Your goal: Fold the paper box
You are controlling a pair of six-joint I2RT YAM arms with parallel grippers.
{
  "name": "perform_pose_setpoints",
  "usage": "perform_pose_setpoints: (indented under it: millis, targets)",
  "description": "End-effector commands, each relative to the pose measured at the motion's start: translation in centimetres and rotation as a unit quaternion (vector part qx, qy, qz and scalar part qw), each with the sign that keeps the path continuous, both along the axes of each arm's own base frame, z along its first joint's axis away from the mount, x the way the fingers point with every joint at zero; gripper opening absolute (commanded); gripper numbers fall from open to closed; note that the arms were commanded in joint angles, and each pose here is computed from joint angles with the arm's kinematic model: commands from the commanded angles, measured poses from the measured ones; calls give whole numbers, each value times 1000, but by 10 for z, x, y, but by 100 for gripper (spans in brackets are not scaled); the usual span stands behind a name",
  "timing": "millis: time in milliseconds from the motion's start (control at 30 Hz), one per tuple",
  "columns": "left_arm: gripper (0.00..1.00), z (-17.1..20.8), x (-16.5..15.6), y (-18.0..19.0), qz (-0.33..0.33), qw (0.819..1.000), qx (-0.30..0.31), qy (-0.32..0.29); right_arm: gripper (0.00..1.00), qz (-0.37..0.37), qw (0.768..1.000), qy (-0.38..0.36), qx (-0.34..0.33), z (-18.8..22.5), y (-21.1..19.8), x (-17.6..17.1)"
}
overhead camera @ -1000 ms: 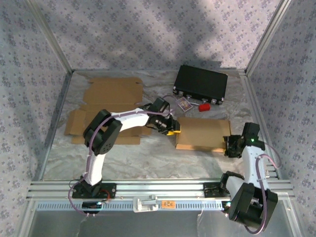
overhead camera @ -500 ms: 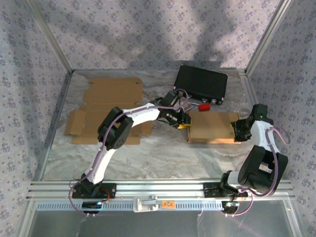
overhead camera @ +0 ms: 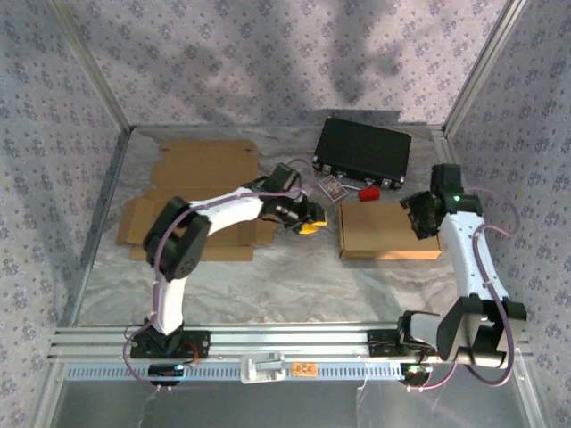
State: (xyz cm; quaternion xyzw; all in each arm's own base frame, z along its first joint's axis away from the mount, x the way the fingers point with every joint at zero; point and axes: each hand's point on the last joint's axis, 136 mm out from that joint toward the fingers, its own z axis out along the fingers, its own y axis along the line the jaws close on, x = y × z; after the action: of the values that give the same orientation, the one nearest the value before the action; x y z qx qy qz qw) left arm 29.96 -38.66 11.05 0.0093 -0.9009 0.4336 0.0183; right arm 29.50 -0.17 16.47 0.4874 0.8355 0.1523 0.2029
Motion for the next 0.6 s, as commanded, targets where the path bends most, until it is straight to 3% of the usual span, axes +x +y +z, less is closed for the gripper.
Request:
perform_pose_setpoints:
  millis: [0, 67, 200, 300, 400, 567]
  targets:
    - [42, 37, 21, 67, 74, 996, 12, -42, 65, 33, 999, -17, 1, 10, 46, -4]
    - [41, 33, 28, 125, 119, 990, 59, -51, 65, 75, 996, -43, 25, 10, 95, 0]
    - [40, -3, 29, 253, 203, 960, 189, -24, 65, 151, 979, -103, 87, 5, 198, 12]
    - [38, -34, 31, 314, 288, 938, 193, 18, 66, 214, 962, -131, 103, 4, 257, 20]
    - [37, -51, 33, 355, 321, 916, 240, 10, 67, 265, 946, -136, 131, -1, 304, 16]
    - [33, -74, 29, 363, 312, 919, 240, 25, 68, 286, 938, -107, 166, -24, 342, 6]
